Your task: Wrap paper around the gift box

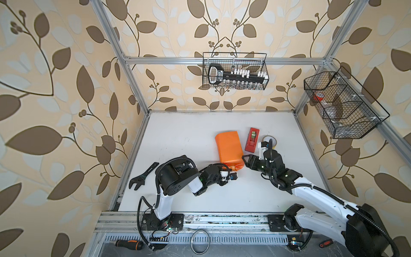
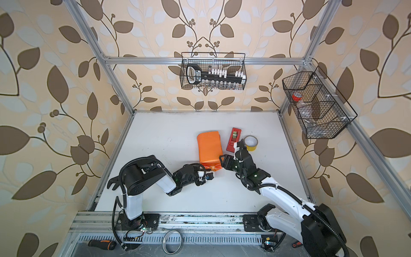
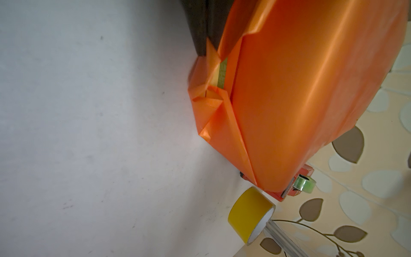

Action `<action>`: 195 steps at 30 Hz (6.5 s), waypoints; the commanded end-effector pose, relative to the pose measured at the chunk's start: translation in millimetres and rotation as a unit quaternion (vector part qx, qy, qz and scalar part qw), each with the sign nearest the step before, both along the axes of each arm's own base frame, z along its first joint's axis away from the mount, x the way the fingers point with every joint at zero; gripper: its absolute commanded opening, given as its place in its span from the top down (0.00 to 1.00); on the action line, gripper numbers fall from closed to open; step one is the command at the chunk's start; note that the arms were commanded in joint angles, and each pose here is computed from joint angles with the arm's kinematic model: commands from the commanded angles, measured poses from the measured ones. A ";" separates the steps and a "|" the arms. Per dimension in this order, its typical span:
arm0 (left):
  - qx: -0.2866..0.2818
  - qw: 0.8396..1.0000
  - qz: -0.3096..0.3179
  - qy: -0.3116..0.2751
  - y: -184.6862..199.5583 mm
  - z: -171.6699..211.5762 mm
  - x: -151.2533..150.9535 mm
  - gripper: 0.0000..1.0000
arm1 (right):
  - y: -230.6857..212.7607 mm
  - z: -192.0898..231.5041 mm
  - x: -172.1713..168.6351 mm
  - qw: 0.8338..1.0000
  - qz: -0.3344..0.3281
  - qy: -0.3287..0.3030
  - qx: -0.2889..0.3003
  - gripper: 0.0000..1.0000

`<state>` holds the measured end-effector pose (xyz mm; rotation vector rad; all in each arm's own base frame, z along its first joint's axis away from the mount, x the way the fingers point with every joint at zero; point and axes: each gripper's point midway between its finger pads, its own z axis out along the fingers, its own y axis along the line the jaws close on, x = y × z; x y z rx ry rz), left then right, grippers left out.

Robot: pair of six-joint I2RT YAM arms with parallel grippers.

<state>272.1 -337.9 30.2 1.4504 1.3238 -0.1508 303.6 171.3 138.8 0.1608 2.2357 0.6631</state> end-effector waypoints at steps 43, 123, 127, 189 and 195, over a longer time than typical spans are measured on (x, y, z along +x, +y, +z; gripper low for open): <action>-0.146 0.989 -0.023 -0.007 -1.1 81.6 -2.8 1.00 | -10.3 -110.5 -2.3 0.981 0.059 0.123 -0.135 0.30; -0.042 0.996 -0.053 0.050 8.2 42.7 -10.0 1.00 | 65.1 -92.1 -38.2 0.954 0.261 -0.080 -0.124 0.24; -0.040 0.996 -0.054 0.050 8.5 42.0 -10.3 1.00 | 70.2 -92.1 -40.2 0.952 0.278 -0.079 -0.097 0.25; -0.103 0.988 0.065 0.097 16.2 49.6 21.2 1.00 | -1.0 -88.8 15.7 0.990 0.048 0.011 -0.133 0.48; -0.098 0.987 0.084 0.098 13.2 47.5 29.0 1.00 | -4.3 -92.5 6.5 0.986 0.069 0.008 -0.151 0.50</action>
